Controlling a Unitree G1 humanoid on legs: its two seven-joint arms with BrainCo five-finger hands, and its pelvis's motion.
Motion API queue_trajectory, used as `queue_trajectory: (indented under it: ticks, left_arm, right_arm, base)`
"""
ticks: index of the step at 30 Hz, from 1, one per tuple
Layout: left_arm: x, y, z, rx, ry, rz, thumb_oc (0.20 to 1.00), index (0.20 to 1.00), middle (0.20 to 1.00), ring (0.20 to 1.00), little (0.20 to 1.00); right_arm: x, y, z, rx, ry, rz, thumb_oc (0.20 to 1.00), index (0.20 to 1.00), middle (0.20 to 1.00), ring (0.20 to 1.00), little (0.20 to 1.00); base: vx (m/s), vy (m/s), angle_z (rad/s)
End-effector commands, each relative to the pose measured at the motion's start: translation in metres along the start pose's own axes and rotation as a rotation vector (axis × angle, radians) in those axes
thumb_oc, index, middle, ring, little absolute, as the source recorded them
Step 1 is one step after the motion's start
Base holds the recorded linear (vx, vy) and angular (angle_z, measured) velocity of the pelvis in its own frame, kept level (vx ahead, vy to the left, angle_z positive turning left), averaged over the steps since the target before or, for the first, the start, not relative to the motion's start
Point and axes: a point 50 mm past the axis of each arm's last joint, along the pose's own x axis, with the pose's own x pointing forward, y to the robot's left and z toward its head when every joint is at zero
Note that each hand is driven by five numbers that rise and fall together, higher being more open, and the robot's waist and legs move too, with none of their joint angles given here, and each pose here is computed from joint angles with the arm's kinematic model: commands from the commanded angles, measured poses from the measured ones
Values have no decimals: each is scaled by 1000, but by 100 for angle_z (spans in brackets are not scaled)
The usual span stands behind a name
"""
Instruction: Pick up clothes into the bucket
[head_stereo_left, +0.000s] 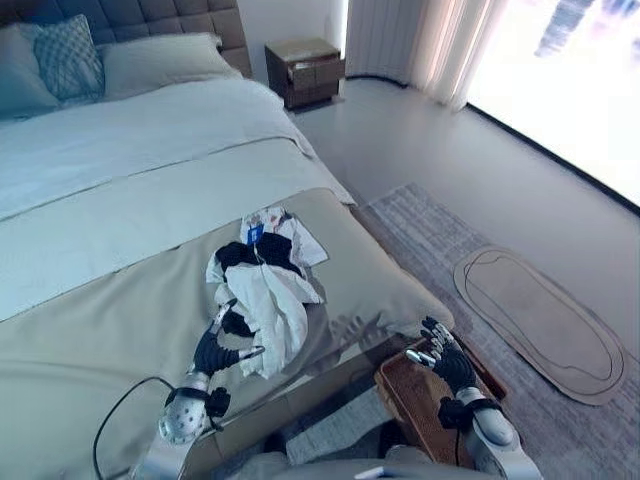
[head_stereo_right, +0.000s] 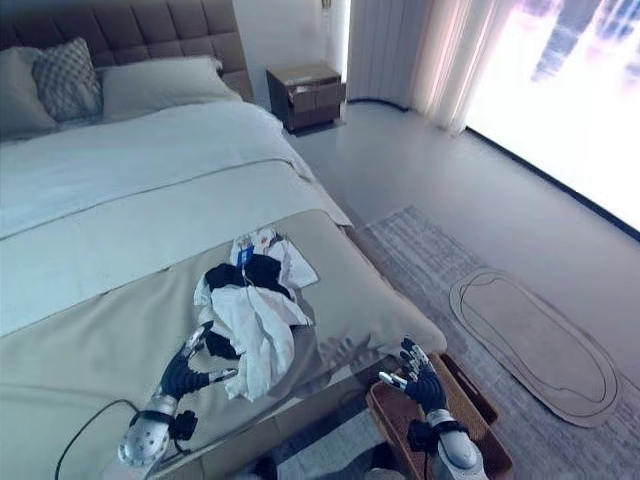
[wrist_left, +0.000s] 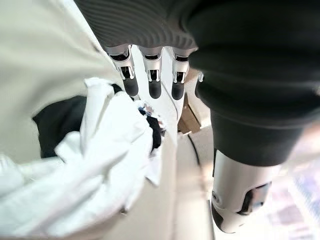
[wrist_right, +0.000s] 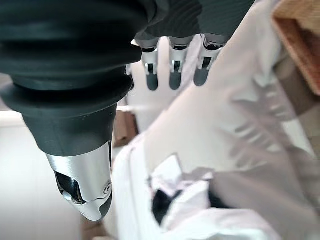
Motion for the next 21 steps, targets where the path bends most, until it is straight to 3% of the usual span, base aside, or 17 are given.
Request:
queue_trajectory:
  ticks: [1, 8, 10, 11, 21]
  left_arm:
    - [22, 25, 21, 151, -136, 108, 1000, 1000, 1000, 1000, 1000]
    - [72, 50, 58, 516, -284, 298, 1000, 1000, 1000, 1000, 1000]
    - [73, 50, 58, 517, -286, 299, 1000, 1000, 1000, 1000, 1000]
    - [86, 65, 76, 665, -342, 372, 1000, 1000, 1000, 1000, 1000]
    - [117, 111, 126, 1064, -457, 556, 1000, 1000, 1000, 1000, 1000]
  right_arm:
    - [20, 16, 48, -43, -222, 81, 1000, 1000, 1000, 1000, 1000]
    - [38, 25, 96, -81, -406, 118, 1000, 1000, 1000, 1000, 1000]
    - [39, 25, 97, -80, -408, 117, 1000, 1000, 1000, 1000, 1000]
    - [40, 26, 109, -83, -461, 122, 1000, 1000, 1000, 1000, 1000]
    - [43, 27, 136, -79, -570, 132, 1000, 1000, 1000, 1000, 1000]
  base:
    - [-211, 54, -24]
    - [-181, 36, -10]
    - [-87, 0, 2]
    - [-116, -1, 3]
    - [-66, 9, 0]
